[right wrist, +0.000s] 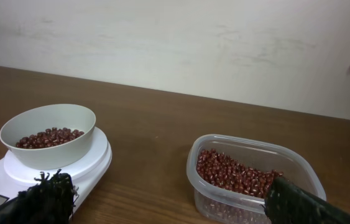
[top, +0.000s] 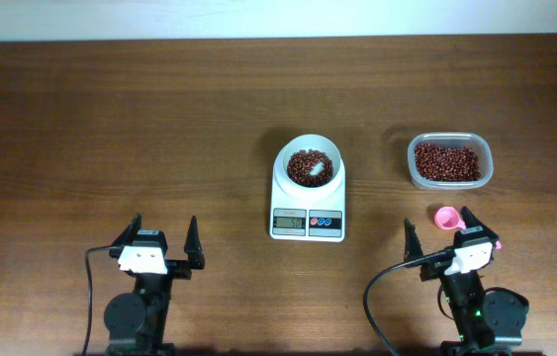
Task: Scoop and weigh 50g on scale
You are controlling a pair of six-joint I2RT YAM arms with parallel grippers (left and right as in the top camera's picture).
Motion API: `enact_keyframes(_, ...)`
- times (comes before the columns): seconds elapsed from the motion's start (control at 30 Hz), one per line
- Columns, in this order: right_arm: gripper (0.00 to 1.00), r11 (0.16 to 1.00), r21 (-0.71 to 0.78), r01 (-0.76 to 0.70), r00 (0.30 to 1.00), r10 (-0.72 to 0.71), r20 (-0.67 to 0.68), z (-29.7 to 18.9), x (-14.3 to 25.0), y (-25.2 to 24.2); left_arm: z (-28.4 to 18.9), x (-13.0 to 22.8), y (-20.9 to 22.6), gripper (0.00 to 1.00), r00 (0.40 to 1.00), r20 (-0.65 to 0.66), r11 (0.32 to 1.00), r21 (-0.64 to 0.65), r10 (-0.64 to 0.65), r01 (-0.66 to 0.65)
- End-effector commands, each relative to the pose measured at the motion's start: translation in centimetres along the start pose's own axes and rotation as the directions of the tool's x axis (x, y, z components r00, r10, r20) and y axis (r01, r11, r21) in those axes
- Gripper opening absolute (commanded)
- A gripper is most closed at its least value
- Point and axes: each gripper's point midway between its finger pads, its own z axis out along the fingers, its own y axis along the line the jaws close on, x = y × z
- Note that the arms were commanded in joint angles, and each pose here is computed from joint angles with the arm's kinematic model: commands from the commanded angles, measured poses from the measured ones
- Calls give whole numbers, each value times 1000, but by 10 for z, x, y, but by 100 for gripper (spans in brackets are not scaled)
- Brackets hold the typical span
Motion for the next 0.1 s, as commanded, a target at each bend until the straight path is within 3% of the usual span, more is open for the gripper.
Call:
enact_keyframes(0.0,99,1000,20,-5,1000,6,-6,0,3,-4,0,2,0,99,1000,1,1000,1,-13,13)
enact_keyframes(0.07,99,1000,21,-5,1000,5,-5,0,3,-4,0,2,0,99,1000,1,1000,1,-13,13)
